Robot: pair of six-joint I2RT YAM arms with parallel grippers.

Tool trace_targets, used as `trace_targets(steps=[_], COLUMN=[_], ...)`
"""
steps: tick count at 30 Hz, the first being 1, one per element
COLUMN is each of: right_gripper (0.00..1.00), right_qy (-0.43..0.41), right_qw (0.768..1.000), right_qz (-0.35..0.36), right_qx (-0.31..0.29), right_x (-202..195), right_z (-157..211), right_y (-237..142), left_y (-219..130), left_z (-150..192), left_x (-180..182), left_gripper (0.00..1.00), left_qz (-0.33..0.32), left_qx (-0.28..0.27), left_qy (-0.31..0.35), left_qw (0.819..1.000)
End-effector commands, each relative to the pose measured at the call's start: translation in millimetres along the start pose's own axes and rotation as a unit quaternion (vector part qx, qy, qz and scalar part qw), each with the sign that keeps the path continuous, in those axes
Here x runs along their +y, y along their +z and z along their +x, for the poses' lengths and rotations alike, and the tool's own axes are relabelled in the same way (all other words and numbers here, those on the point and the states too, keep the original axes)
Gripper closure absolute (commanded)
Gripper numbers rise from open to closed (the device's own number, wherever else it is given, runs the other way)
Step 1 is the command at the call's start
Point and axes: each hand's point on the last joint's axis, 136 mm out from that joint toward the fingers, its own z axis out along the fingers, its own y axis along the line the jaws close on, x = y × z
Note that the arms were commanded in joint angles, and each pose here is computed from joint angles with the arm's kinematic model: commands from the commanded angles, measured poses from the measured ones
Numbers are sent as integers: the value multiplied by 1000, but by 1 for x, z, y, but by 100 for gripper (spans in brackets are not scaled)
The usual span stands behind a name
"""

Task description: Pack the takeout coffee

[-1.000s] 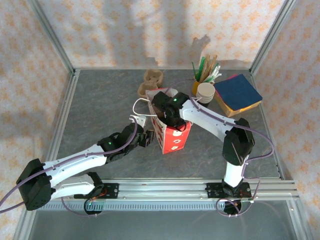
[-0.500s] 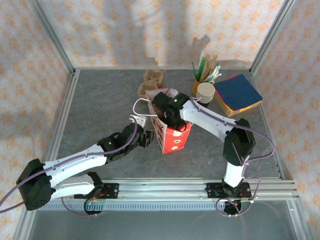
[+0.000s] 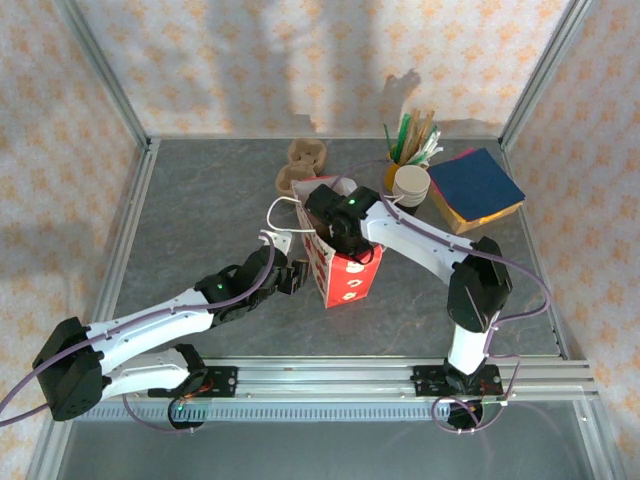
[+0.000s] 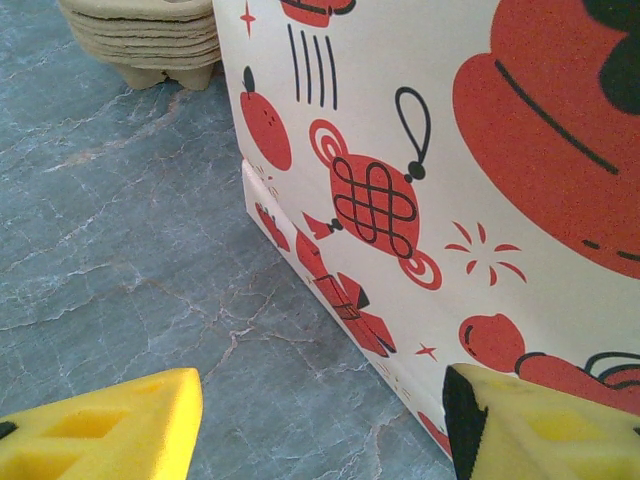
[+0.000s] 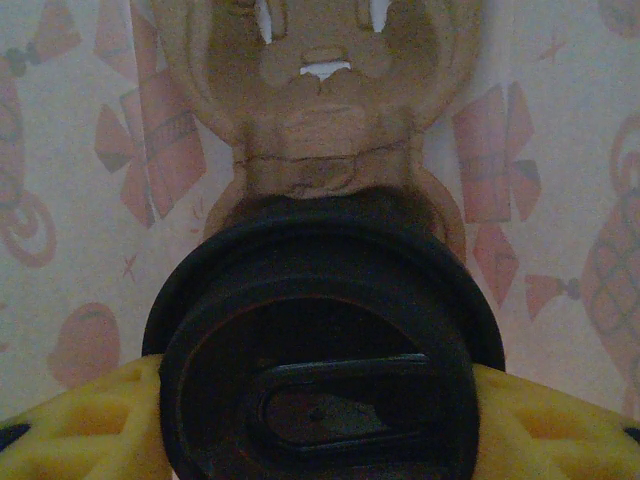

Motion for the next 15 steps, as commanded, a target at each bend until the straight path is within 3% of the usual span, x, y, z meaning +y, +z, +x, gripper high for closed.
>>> trace_targets(steps=[1, 15], right_gripper=[56, 56], right_qy=[-1, -2], right_qw=[1000, 1000], right_qz=[5, 3], right_qx=[24, 27], right_x=[-4, -4], right_z=[11, 13], right_y=[11, 16], left_y=[-1, -3], left_z=[-13, -16], left_x=[-2, -2], left_gripper=[33, 33], left_qz=[-7, -8], left_qx=[-15, -16], left_qy=[3, 5], left_qw=[1000, 1000])
